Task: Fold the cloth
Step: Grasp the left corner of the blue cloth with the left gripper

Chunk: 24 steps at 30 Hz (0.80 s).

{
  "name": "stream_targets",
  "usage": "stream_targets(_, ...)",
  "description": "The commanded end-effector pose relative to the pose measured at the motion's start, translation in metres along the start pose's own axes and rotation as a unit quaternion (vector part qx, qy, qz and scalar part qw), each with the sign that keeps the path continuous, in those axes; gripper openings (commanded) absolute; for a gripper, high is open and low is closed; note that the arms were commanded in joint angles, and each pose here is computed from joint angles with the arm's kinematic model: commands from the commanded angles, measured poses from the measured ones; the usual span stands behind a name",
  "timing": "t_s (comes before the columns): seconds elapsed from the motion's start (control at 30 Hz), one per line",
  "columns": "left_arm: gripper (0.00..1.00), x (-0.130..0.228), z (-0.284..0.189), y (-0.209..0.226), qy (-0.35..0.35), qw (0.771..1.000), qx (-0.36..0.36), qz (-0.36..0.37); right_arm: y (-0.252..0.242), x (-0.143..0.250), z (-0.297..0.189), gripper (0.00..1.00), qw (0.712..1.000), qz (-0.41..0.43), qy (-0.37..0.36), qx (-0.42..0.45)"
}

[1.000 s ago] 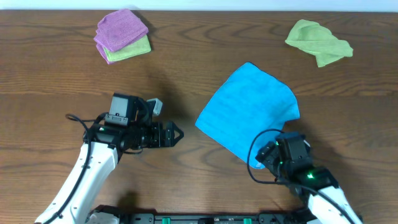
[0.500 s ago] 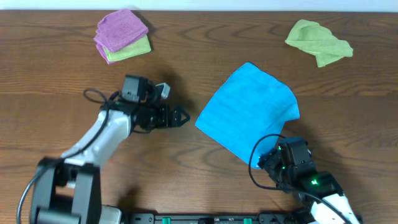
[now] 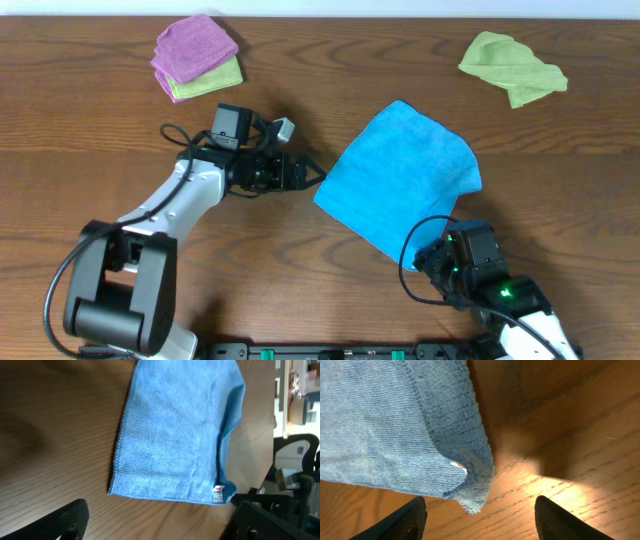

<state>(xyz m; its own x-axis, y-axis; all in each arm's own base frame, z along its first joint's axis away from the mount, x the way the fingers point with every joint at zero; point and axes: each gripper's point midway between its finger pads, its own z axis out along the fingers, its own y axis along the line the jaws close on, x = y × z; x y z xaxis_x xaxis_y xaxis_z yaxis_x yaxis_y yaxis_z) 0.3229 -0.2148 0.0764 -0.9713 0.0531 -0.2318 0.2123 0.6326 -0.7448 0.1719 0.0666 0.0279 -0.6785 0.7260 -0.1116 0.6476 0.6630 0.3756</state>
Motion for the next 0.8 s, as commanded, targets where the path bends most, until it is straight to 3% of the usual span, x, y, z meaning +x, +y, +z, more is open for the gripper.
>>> stream_targets(0.0, 0.96, 0.004, 0.018, 0.003, 0.021, 1.0, 0.005, 0.011, 0.002, 0.0, 0.0, 0.7, 1.0, 0.01, 0.002, -0.007)
stream_targets(0.77, 0.95, 0.013, 0.049, 0.013, 0.044, 0.999, 0.007, 0.004, 0.004, 0.004, 0.0, 0.7, 1.0, 0.011, 0.016, -0.013)
